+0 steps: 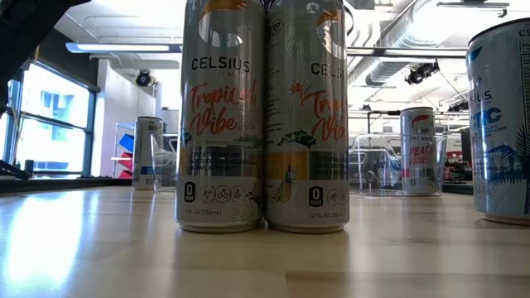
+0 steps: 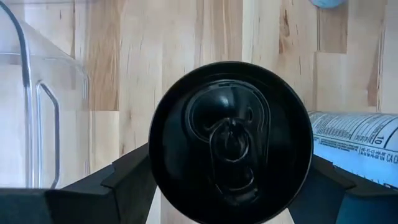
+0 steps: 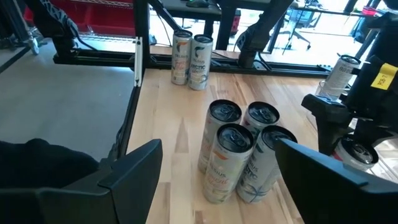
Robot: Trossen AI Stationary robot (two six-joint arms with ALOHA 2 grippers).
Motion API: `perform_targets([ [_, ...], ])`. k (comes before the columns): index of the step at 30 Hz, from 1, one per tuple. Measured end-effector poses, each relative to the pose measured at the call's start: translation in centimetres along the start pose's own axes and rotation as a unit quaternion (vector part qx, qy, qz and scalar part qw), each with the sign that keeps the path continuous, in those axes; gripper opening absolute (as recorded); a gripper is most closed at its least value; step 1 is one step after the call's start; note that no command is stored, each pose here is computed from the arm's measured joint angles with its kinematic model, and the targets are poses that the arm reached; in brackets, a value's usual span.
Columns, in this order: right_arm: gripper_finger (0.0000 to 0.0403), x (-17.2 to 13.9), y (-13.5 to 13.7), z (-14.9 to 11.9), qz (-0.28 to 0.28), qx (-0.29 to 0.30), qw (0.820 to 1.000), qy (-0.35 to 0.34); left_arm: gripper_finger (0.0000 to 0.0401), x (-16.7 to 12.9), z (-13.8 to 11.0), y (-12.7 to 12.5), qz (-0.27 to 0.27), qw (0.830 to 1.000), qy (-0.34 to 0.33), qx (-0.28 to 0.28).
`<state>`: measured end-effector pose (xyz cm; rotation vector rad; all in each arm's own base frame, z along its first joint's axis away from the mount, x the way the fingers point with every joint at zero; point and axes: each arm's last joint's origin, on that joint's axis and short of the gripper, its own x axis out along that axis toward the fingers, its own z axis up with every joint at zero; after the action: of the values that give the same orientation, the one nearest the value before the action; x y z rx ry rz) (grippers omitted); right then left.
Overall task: Sort soda cans
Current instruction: Put the top white-pink soda can into the right transparent bin
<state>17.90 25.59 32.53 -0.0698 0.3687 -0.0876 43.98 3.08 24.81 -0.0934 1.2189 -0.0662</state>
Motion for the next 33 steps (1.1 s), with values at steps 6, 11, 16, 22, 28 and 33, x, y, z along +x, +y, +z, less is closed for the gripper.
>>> perform_targets([
  [6,0.031,0.3,-0.2,0.1,-0.005,0.001,1.0,0.001,0.0312,-0.1,0.1,0.4,-0.007,1.0,-0.004,-0.004],
  [11,0.031,0.3,-0.2,0.1,-0.004,0.001,1.0,0.003,0.0328,-0.3,0.0,0.8,-0.005,1.0,-0.006,-0.012],
  [16,0.031,0.3,-0.2,0.0,-0.005,0.0,1.0,0.005,0.0328,-1.5,0.0,0.1,-0.003,1.0,-0.017,0.011],
  [22,0.031,0.3,-0.3,-0.2,-0.008,0.016,1.0,0.01,0.0328,-4.7,0.1,-1.5,0.003,0.997,-0.064,0.048],
  [28,0.031,0.3,-0.4,-0.3,-0.009,0.025,1.0,0.012,0.0328,-8.4,-1.2,-2.7,0.059,0.988,-0.129,0.066],
  [33,0.031,0.5,-0.6,-0.3,-0.022,0.024,0.999,0.012,0.0328,-9.5,-5.1,-3.1,0.077,0.976,-0.198,0.051],
])
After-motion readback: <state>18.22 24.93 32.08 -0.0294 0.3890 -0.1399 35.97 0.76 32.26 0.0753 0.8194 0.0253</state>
